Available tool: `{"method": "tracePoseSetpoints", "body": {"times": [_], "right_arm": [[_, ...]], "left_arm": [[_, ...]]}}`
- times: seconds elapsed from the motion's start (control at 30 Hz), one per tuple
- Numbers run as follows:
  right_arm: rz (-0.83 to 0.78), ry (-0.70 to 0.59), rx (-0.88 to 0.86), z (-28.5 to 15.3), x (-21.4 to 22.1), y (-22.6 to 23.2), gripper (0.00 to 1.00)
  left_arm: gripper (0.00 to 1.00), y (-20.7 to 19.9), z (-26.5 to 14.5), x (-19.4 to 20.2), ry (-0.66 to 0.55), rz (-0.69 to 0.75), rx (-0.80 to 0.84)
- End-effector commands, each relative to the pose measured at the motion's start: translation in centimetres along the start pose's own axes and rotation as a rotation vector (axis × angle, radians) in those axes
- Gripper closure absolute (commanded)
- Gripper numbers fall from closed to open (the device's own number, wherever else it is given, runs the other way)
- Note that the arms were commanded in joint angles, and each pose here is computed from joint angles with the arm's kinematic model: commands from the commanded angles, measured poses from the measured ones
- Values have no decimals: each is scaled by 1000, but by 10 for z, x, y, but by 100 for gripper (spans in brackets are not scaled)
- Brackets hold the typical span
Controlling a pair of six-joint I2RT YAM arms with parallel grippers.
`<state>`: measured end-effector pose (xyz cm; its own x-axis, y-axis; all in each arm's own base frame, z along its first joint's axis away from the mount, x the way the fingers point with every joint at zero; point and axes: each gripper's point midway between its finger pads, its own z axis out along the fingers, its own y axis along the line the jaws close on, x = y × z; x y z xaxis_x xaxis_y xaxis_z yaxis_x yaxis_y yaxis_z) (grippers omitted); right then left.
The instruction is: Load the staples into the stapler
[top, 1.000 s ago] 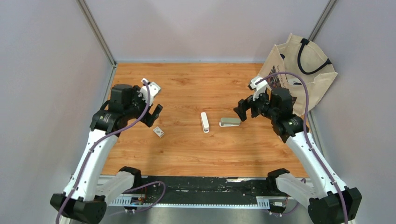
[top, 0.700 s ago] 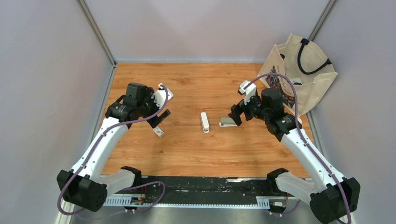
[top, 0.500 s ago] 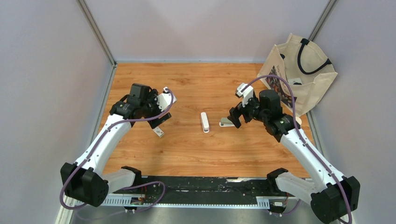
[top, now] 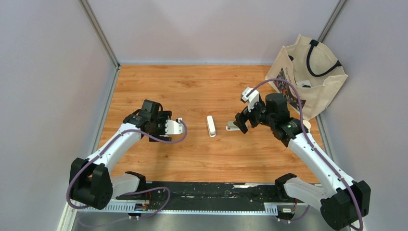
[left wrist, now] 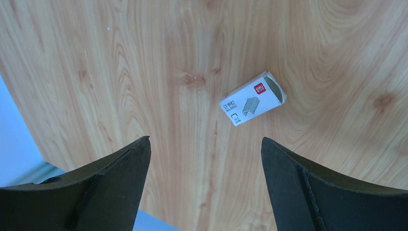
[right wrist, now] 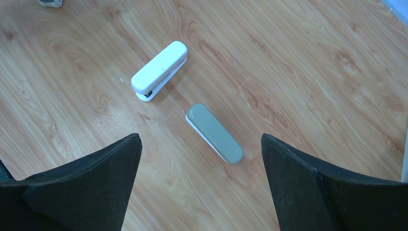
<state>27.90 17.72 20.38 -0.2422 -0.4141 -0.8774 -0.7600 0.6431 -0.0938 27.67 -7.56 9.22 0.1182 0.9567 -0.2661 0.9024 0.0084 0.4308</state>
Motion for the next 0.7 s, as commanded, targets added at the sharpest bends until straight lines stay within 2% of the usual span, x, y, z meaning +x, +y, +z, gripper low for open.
{"method": "tracePoseSetpoints", "body": {"times": [0.0, 0.27, 0.67], "right_arm": [[-23, -14, -15, 2, -2, 3, 0], [-28, -9, -18, 3, 0, 3, 0], [-70, -4, -32, 6, 0, 11, 0]], "left_arm": [[8, 15, 3, -9, -34, 243, -12], [10, 7, 18, -6, -39, 409, 107], [15, 5, 47, 9, 9, 448, 220]]}}
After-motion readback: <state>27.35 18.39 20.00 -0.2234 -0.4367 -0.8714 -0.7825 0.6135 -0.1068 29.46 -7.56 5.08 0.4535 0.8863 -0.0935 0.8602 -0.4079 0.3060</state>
